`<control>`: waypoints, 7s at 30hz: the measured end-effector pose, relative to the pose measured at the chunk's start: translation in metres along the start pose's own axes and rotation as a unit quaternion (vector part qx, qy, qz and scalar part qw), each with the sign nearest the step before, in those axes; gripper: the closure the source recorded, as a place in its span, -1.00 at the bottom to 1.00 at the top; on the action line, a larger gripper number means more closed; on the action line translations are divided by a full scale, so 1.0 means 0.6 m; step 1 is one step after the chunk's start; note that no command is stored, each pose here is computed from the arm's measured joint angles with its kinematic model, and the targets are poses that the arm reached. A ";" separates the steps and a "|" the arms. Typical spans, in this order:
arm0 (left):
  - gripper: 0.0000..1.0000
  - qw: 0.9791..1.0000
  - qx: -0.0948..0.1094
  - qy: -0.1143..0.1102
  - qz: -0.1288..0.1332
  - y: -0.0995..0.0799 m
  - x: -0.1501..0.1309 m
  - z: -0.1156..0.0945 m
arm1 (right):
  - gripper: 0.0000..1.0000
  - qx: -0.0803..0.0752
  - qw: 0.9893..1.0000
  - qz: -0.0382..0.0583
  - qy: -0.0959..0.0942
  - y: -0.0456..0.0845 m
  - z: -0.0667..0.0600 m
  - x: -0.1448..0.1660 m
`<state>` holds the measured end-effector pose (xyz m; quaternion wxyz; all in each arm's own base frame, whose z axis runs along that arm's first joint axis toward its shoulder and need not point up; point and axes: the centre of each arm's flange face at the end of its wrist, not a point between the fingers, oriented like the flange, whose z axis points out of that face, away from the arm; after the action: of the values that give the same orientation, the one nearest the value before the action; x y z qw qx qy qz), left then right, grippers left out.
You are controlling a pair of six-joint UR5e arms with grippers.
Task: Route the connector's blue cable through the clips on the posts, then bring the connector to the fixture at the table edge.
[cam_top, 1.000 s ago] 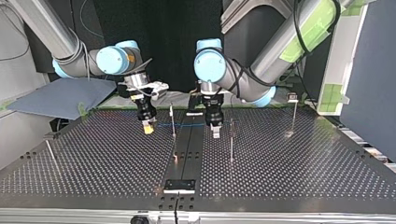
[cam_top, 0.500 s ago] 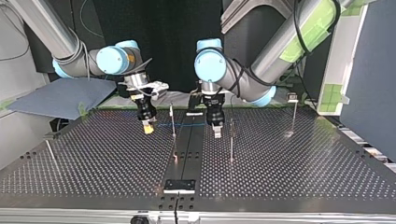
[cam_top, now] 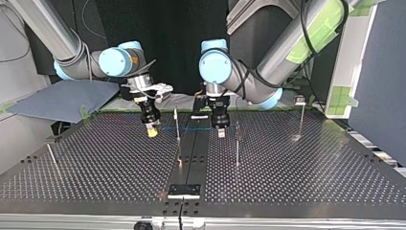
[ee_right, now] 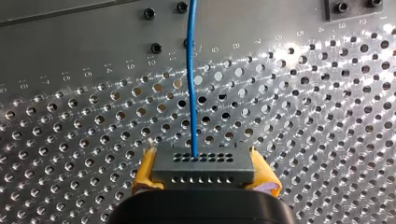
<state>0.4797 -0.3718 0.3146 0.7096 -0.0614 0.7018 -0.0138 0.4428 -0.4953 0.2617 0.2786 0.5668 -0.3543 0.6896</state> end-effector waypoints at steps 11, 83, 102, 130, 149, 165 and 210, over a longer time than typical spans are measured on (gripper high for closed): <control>1.00 1.000 0.000 0.002 -0.002 0.010 0.024 -0.007 | 1.00 -0.001 1.000 0.000 -0.002 0.002 0.000 0.000; 1.00 0.998 0.049 0.041 0.017 -0.063 0.206 -0.079 | 1.00 -0.056 0.995 -0.017 -0.078 0.017 -0.095 -0.099; 1.00 0.996 0.057 0.055 0.028 -0.076 0.251 -0.104 | 1.00 -0.068 0.993 -0.017 -0.090 0.029 -0.135 -0.121; 1.00 0.995 0.076 0.061 0.034 -0.085 0.311 -0.137 | 1.00 -0.088 0.992 -0.019 -0.090 0.068 -0.205 -0.166; 1.00 0.995 0.073 0.059 0.031 -0.097 0.318 -0.125 | 1.00 -0.108 0.990 -0.019 -0.091 0.101 -0.216 -0.175; 1.00 0.995 0.071 0.061 0.016 -0.104 0.334 -0.119 | 1.00 -0.116 0.987 -0.023 -0.107 0.119 -0.222 -0.211; 1.00 0.996 0.064 0.062 0.012 -0.087 0.355 -0.074 | 1.00 -0.102 0.990 -0.028 -0.094 0.130 -0.210 -0.260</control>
<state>0.4419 -0.4493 0.1081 0.6675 -0.0061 0.7427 -0.0540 0.3395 -0.4371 0.0820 0.3192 0.6075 -0.4317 0.5854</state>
